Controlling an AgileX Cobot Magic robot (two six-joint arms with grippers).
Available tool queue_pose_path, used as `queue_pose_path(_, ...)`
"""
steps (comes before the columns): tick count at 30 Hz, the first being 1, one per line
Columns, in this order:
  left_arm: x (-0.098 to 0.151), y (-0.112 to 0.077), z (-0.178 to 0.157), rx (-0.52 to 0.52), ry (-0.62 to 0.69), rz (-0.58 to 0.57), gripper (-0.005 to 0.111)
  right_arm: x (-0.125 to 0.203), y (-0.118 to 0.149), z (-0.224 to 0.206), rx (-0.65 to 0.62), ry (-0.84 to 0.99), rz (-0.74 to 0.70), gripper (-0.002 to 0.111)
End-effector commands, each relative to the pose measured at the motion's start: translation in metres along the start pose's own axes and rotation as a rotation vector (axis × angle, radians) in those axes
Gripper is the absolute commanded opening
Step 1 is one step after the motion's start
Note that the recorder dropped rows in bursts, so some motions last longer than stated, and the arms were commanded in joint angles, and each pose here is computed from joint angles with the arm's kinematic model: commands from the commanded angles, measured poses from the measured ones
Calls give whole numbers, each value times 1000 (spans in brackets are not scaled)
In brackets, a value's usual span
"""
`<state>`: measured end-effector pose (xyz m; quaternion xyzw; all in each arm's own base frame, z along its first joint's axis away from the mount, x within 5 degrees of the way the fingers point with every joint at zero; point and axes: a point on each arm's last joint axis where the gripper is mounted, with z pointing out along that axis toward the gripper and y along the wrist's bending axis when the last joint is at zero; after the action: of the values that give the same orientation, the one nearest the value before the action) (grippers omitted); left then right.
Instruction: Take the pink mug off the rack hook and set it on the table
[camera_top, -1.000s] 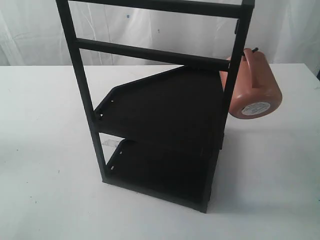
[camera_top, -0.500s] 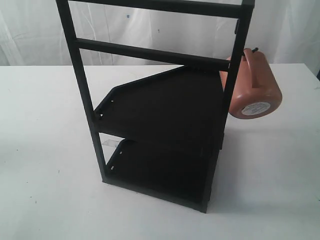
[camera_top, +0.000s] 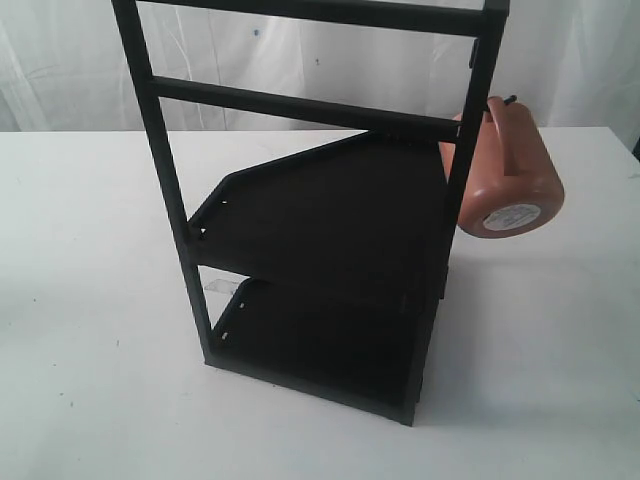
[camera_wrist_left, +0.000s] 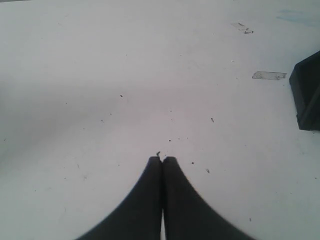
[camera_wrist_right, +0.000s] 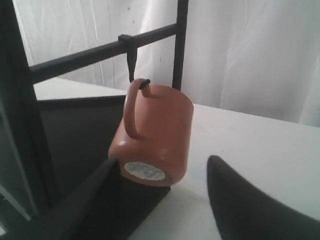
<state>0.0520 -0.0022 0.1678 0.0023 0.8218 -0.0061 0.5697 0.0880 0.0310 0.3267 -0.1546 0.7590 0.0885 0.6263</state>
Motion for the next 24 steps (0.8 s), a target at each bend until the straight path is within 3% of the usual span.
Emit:
queue_pose_path(1, 1, 0, 0, 3, 2, -12, 0, -20, 2, 36, -63, 32, -80, 59)
queue_pose_path(8, 1, 0, 0, 3, 2, -12, 0, -25, 11, 85, -143, 70, -165, 59)
queue_pose_path(24, 1, 0, 0, 3, 2, -12, 0, -16, 10, 131, -71, 83, -209, 59)
